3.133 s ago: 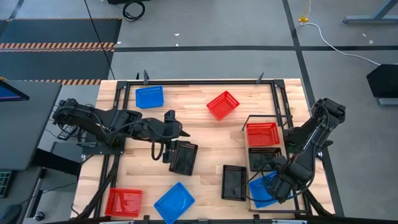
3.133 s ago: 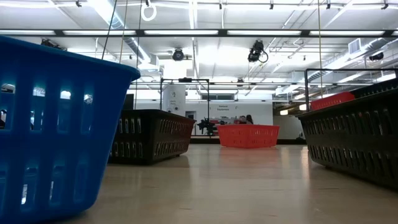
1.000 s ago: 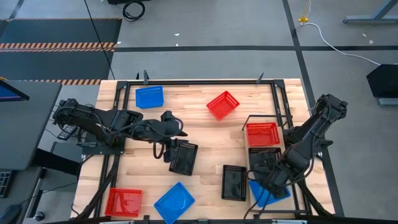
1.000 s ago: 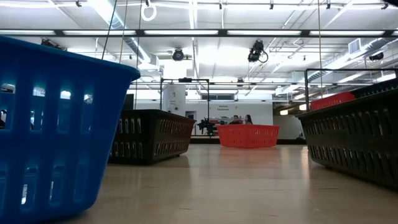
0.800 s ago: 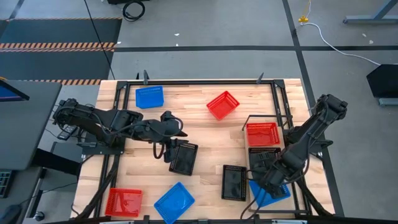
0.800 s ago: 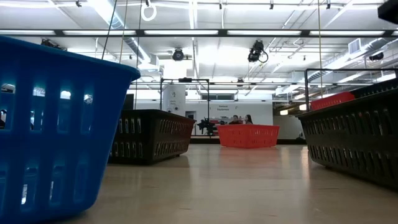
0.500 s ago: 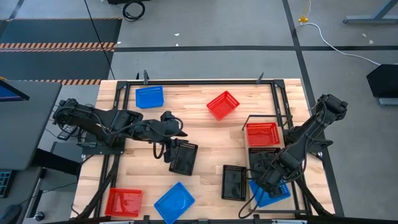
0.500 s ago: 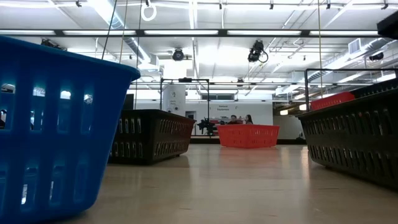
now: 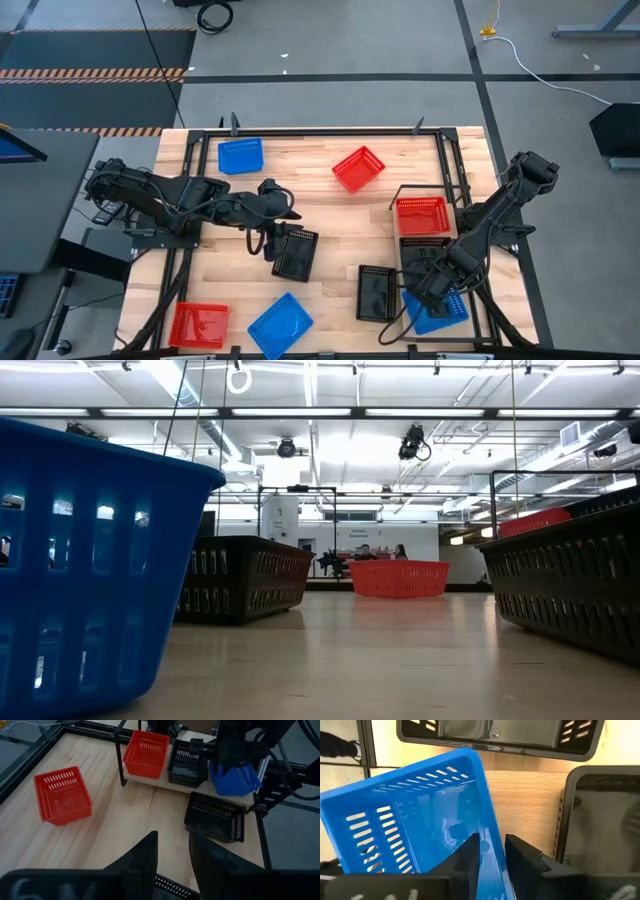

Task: Stack baskets on shelf by color
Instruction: Put the middle blue bin on the shelf

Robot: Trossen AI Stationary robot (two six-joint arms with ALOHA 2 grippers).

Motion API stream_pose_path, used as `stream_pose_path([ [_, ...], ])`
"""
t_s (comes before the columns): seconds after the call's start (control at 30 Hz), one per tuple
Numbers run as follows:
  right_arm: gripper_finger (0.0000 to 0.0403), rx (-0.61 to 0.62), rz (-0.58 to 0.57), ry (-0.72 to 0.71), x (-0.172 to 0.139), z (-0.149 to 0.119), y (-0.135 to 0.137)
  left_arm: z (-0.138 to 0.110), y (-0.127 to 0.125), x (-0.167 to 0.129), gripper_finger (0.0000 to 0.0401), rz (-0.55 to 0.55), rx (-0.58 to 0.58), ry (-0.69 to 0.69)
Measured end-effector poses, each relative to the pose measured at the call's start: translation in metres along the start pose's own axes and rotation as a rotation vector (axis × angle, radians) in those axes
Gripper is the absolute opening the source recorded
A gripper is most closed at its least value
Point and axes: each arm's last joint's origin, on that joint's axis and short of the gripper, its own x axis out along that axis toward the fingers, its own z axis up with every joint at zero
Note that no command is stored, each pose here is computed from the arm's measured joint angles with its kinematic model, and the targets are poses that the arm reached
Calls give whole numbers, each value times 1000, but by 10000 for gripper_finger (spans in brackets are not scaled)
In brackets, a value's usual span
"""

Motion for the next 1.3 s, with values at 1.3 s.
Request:
stream_pose_path([
  [1.3,90,13,49,-45,-19,9,11,-7,-14,-5,117,-40,37,19],
])
